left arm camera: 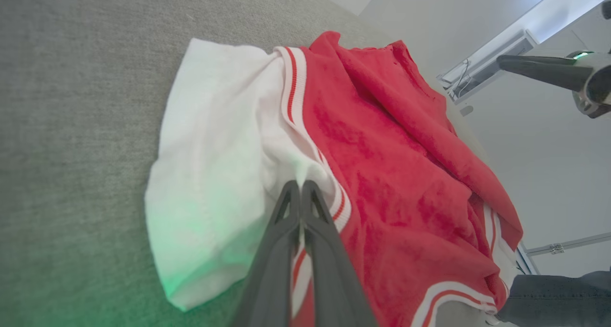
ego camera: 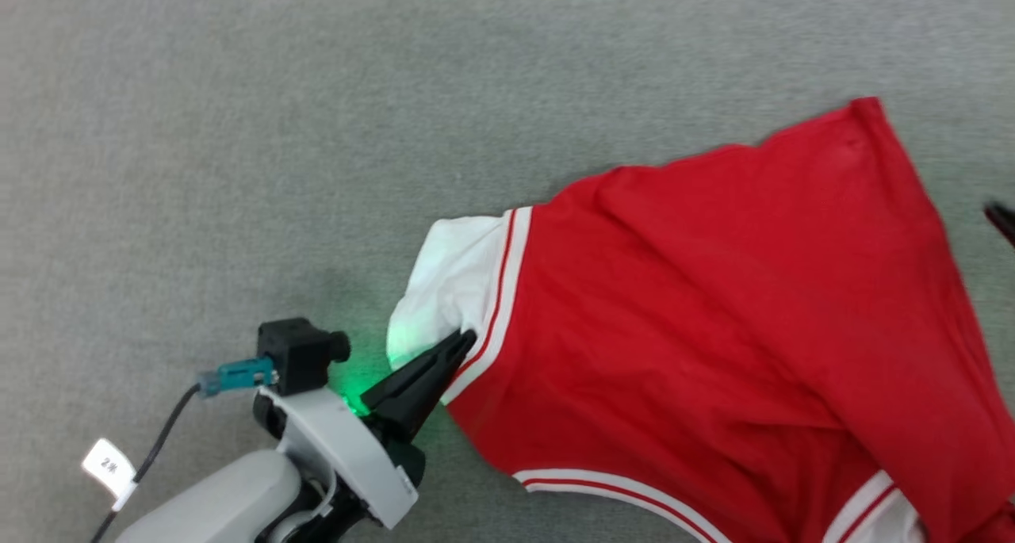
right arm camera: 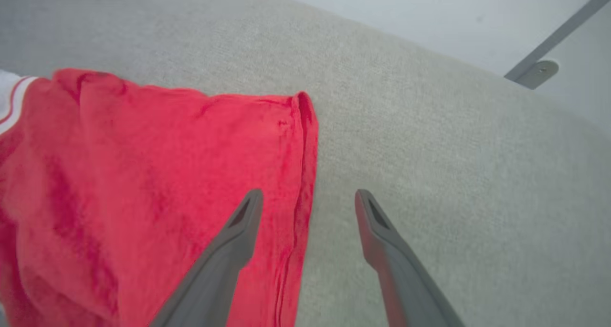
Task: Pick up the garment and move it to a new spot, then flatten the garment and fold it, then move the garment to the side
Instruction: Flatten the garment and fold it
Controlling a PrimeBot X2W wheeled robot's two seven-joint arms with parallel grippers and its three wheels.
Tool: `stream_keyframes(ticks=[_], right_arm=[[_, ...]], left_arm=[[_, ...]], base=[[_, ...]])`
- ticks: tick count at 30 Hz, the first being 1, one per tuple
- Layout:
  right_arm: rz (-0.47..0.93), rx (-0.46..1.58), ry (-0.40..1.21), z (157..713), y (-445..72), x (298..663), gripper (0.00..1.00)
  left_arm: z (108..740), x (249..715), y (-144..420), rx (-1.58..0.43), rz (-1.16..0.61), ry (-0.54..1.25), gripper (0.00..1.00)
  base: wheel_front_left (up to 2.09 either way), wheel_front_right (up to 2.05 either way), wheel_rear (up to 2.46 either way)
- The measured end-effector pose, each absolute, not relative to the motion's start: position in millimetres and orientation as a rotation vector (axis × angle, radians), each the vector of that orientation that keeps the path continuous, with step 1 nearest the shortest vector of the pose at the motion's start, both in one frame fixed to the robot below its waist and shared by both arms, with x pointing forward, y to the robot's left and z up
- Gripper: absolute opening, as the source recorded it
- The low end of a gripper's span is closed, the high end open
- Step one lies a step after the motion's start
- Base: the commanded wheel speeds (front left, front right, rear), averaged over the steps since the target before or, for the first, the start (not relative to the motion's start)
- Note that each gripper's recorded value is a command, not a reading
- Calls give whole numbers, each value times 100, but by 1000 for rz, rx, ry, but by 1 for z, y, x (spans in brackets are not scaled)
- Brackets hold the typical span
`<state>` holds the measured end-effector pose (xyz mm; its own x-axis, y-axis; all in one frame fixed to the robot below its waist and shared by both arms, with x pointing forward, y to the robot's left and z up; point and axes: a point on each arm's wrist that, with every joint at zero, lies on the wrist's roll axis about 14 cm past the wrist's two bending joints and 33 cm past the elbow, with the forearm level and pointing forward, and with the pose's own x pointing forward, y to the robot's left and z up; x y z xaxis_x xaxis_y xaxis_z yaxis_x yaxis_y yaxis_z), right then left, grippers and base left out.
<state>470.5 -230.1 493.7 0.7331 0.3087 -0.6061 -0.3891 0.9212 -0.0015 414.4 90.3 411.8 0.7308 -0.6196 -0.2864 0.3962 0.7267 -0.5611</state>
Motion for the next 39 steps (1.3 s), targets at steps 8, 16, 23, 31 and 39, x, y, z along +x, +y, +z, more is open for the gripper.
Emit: stream_keyframes(ticks=[8, 16, 23, 31, 39], right_arm=[[424, -238, 734, 444, -196, 542, 100], [482, -282, 908, 386, -182, 550, 46], [483, -209, 854, 395, -181, 558, 0], [364, -144, 638, 450, -210, 606, 0], [184, -68, 301, 543, -245, 680, 0]], left_arm=[[397, 422, 92, -507, -569, 505, 0], [388, 429, 97, -522, -543, 506, 0], [397, 447, 103, -569, -513, 470, 0], [443, 522, 116, -449, -551, 369, 0], [552, 643, 132, -398, -497, 97, 0]], base=[[0, 0, 0], [0, 0, 0], [0, 0, 0], [0, 0, 0], [0, 0, 0]])
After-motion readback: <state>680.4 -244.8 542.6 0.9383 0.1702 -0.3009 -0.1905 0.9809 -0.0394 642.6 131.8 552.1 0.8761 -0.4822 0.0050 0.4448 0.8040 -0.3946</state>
